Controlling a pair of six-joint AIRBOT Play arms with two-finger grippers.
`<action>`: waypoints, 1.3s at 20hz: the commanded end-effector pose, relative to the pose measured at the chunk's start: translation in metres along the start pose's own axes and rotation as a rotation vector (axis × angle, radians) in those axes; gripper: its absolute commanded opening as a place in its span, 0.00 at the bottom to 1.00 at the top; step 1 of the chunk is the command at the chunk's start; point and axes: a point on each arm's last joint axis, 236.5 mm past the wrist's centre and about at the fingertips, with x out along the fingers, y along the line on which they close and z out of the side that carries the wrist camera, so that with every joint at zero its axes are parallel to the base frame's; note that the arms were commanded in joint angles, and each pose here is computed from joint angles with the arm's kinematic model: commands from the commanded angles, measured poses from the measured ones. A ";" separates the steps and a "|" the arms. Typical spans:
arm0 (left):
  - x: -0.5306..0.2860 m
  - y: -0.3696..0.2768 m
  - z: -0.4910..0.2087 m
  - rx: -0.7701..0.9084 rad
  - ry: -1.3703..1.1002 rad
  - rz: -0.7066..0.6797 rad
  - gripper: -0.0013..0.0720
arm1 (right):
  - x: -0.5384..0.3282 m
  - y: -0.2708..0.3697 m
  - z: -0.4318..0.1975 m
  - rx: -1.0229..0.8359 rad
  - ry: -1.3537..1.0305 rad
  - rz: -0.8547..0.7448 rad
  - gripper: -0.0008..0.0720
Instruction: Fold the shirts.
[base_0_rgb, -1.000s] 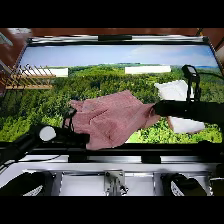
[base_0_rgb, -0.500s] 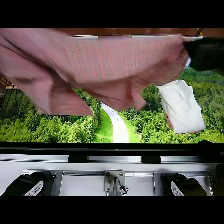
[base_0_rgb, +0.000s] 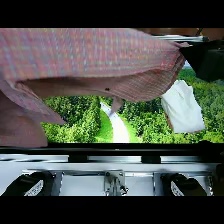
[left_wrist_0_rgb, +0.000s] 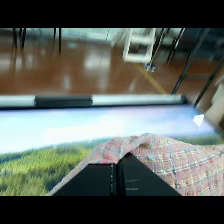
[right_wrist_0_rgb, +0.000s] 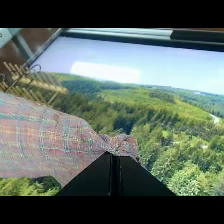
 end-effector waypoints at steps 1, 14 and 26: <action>0.012 0.009 -0.045 0.068 0.205 0.009 0.05 | -0.001 -0.005 0.007 -0.010 -0.027 -0.021 0.08; -0.021 -0.023 -0.040 0.280 0.154 -0.099 0.05 | -0.048 -0.002 0.050 -0.200 -0.236 -0.116 0.08; -0.023 -0.031 -0.068 0.158 0.229 -0.139 0.05 | -0.089 -0.029 0.037 -0.174 -0.214 -0.298 0.08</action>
